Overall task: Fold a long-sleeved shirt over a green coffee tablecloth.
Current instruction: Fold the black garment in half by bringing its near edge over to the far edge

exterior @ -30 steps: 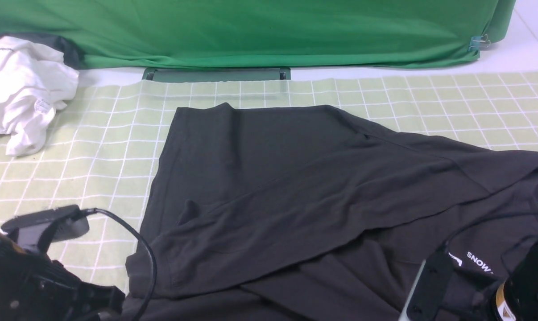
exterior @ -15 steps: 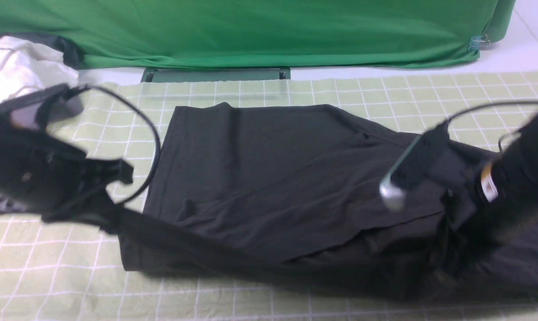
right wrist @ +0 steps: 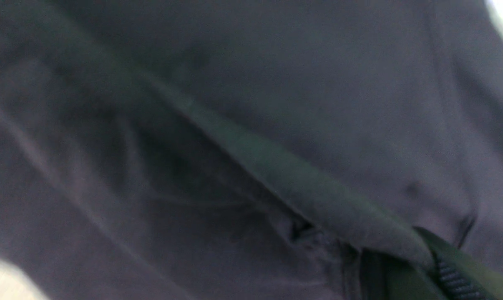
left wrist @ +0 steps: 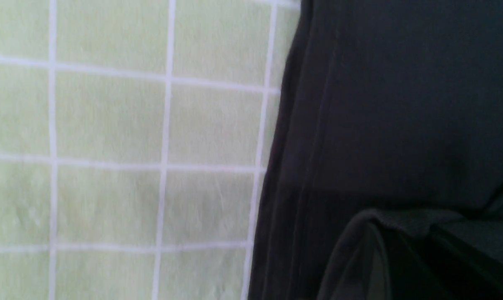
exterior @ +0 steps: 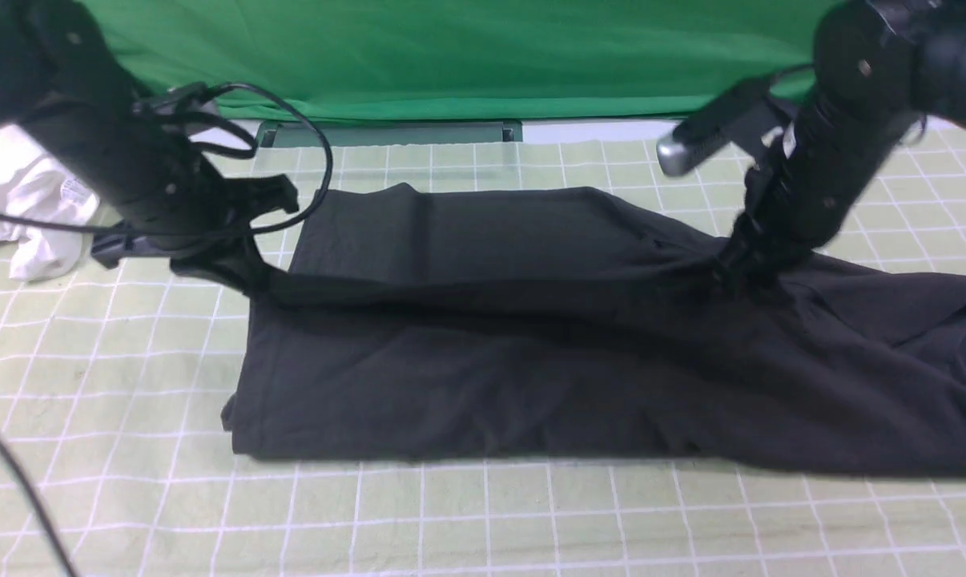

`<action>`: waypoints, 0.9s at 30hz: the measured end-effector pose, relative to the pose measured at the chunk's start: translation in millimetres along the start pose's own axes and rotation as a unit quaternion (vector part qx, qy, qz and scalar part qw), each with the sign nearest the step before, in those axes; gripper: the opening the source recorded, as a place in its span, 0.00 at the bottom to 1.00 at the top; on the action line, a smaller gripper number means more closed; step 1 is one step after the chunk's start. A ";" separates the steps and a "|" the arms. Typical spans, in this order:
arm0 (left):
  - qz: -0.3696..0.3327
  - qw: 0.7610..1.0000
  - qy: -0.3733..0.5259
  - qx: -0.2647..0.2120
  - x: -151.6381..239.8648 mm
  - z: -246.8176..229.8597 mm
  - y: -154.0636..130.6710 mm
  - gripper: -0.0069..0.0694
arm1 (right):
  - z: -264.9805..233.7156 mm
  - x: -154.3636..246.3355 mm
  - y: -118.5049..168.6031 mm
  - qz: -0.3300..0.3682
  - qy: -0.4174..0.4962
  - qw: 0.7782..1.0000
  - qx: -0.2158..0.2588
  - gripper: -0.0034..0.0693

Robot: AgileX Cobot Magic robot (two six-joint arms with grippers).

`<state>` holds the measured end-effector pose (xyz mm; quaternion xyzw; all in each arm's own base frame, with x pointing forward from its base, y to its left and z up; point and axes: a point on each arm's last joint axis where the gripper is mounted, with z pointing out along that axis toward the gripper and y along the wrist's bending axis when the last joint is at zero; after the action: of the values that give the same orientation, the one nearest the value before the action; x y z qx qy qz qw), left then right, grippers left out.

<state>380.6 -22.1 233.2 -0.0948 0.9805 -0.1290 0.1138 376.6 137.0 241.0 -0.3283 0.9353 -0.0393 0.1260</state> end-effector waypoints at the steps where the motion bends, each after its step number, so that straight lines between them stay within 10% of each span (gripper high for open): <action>1: 0.001 1.000 -0.001 -0.003 -9.3 8.5 0.4 0.12 | 5.2 -9.4 -7.6 0.006 0.001 1.000 0.001 0.08; 27: -0.037 0.996 -0.076 0.003 -110.8 78.1 -3.0 0.12 | 86.7 -76.4 -78.4 0.073 -0.040 0.997 0.009 0.13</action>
<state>506.3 -19.2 182.5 -0.1402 0.9645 -0.1283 0.1834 504.1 124.2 185.7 -0.2598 0.9505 -0.0251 0.1689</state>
